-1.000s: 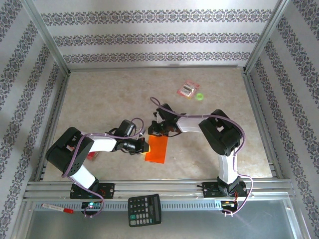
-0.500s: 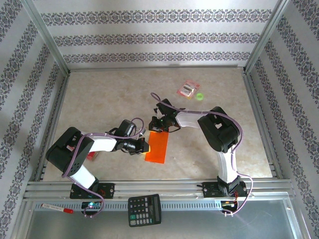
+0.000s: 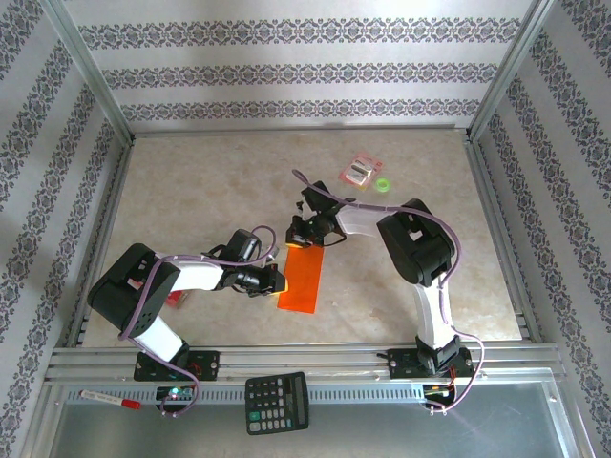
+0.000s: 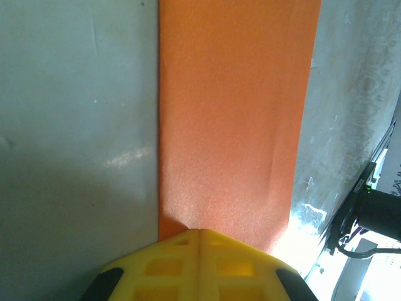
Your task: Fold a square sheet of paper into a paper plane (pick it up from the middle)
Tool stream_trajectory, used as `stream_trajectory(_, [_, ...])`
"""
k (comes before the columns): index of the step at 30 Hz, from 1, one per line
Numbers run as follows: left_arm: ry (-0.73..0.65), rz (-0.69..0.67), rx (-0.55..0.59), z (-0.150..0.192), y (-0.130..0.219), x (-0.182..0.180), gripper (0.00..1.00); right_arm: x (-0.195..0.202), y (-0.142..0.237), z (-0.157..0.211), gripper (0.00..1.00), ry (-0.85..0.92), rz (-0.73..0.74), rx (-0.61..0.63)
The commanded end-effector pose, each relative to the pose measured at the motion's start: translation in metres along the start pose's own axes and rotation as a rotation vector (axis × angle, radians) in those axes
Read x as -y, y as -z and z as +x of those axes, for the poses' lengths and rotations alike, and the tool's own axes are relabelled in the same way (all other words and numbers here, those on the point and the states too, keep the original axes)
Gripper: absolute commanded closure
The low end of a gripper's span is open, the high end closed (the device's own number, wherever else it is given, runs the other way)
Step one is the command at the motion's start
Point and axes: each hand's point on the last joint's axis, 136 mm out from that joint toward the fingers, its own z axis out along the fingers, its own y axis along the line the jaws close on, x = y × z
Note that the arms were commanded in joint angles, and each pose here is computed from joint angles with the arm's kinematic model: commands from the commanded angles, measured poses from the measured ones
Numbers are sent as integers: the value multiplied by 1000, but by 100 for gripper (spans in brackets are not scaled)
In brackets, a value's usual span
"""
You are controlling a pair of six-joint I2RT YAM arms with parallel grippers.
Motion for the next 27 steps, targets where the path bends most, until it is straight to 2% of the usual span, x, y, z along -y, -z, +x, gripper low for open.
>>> stream_trajectory(1, [190,-285,-169,65,4,-79,100,36,19,-70,100,-17,100,214])
stream_trajectory(6, [191,-278,-159,61,2,-76,100,4,53,-74,100,77,23,219])
stream_trajectory(11, [194,-270,-149,57,2,-74,100,-17,73,-32,100,134,-32,197])
stream_trajectory(18, [196,-257,-135,52,2,-70,100,-23,47,24,100,126,-71,101])
stream_trajectory(27, [186,-255,-130,50,4,-65,100,-24,8,41,100,120,-91,21])
